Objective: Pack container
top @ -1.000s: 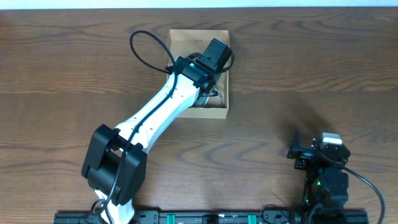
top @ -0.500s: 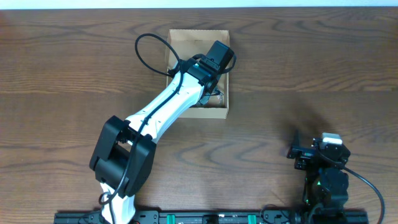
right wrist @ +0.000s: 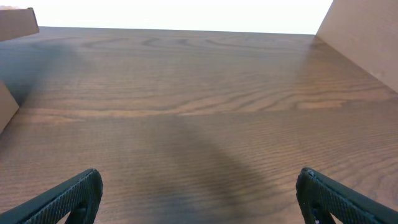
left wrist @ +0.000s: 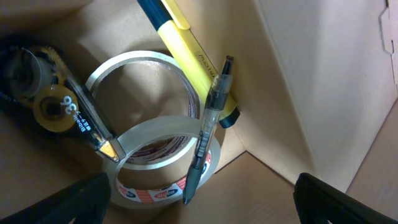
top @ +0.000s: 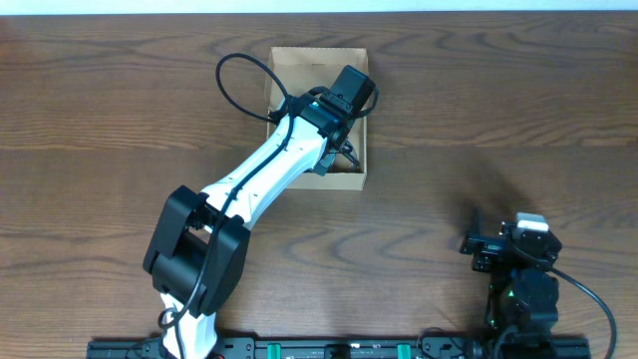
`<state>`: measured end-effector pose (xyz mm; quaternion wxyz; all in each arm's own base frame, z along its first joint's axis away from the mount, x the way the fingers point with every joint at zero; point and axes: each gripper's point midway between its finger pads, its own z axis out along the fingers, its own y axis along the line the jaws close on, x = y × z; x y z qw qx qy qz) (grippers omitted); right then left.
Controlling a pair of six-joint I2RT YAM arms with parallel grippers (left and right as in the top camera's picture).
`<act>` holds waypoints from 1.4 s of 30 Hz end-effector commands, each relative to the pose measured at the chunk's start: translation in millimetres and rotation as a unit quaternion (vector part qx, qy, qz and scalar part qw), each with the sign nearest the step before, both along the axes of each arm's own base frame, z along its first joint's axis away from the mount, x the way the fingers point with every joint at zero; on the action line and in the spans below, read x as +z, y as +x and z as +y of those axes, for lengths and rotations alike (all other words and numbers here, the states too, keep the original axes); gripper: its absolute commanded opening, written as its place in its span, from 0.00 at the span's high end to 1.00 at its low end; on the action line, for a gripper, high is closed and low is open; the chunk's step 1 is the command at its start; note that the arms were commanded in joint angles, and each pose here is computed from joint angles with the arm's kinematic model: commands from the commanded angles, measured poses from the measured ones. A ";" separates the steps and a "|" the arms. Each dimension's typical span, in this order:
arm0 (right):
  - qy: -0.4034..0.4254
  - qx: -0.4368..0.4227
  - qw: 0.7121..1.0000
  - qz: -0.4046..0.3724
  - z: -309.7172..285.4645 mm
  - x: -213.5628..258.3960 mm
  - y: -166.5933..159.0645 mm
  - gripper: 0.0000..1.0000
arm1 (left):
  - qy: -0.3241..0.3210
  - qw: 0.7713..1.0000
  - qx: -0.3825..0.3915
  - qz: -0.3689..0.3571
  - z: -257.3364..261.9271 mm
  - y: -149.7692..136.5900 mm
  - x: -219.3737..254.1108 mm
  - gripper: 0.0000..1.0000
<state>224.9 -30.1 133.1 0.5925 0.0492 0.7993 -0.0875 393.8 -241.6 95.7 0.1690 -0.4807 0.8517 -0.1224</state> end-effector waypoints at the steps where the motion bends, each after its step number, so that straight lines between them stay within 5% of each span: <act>1: 0.008 -0.007 1.000 -0.002 -1.9 -0.6 -0.4 0.01 | 0.009 0.998 -0.045 -0.042 7.7 -2.7 45.3 0.05; 5: 0.008 -0.007 1.000 -0.002 -1.8 -0.6 -0.4 0.01 | 0.053 0.987 -0.131 -0.073 34.2 -25.4 101.2 0.05; 11: 0.008 -0.007 1.000 -0.002 -1.9 -0.6 -0.4 0.01 | 0.161 0.941 -0.283 -0.098 112.4 -85.9 177.4 0.05; 17: 0.008 -0.007 1.000 -0.002 -1.8 -0.6 -0.4 0.01 | 0.170 0.932 -0.290 -0.136 143.6 -123.1 214.2 0.04; 33: 0.005 -0.014 0.999 -0.033 -4.3 14.3 2.9 0.01 | 0.168 0.931 -0.288 -0.145 145.9 -127.2 219.7 0.05; 38: 0.035 0.104 0.992 -0.055 36.9 42.2 6.9 0.01 | 0.171 0.932 -0.288 -0.140 147.5 -128.8 218.2 0.04; 42: 0.017 0.118 0.992 -0.039 40.5 78.2 14.1 0.01 | 0.198 0.932 -0.270 -0.142 158.3 -125.1 220.7 0.05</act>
